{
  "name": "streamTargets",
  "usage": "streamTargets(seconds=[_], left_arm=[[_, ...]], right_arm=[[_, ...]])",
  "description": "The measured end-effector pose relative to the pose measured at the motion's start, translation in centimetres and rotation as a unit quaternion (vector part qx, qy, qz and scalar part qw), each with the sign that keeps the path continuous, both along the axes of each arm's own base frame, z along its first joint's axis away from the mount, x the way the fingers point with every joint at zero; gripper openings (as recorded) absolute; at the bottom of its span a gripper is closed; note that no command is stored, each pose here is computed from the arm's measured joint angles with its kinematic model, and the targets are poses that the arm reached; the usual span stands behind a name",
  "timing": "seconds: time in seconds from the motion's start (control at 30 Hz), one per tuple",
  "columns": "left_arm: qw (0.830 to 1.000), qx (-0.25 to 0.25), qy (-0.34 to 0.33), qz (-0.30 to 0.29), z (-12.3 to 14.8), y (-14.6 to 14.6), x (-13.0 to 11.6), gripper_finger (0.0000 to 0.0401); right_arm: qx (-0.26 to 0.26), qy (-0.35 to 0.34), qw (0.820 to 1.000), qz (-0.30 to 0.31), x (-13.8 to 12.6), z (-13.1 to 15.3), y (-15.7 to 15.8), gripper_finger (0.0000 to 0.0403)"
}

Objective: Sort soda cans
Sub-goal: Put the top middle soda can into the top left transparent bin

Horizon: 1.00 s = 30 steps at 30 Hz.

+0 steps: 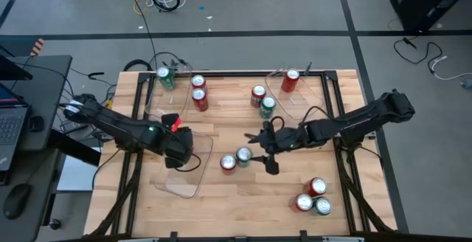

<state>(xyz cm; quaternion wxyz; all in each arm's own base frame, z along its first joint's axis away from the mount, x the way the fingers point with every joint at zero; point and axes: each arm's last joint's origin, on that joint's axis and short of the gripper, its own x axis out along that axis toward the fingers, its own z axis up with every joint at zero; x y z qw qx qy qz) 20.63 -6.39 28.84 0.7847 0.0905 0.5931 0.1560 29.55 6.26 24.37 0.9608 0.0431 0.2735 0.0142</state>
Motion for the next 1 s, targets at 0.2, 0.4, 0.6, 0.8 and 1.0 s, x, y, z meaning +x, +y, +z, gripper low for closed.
streamTargets(seconds=[0.2,0.4,0.6,0.8,1.0], left_arm=[[0.984,-0.053,-0.168,0.002,2.9,1.1,-2.6,0.0009],[0.958,-0.095,-0.272,0.006,4.0,2.0,-5.2,0.0003],[0.953,-0.100,-0.286,0.003,4.0,2.2,-5.7,0.0002],[0.953,-0.087,-0.291,-0.006,4.1,2.2,-5.5,0.0002],[0.953,-0.059,-0.296,0.000,4.1,2.3,-5.4,0.0001]], right_arm=[[-0.010,0.024,1.000,-0.007,2.0,-1.0,0.4,0.0306],[-0.027,0.081,0.996,-0.003,3.6,-2.2,0.8,0.0334],[-0.049,0.118,0.992,0.006,4.7,-3.1,0.9,0.0350],[-0.054,0.145,0.988,-0.005,5.2,-3.9,0.2,0.0306],[-0.056,0.145,0.988,-0.024,5.3,-3.7,-1.6,0.0283]])
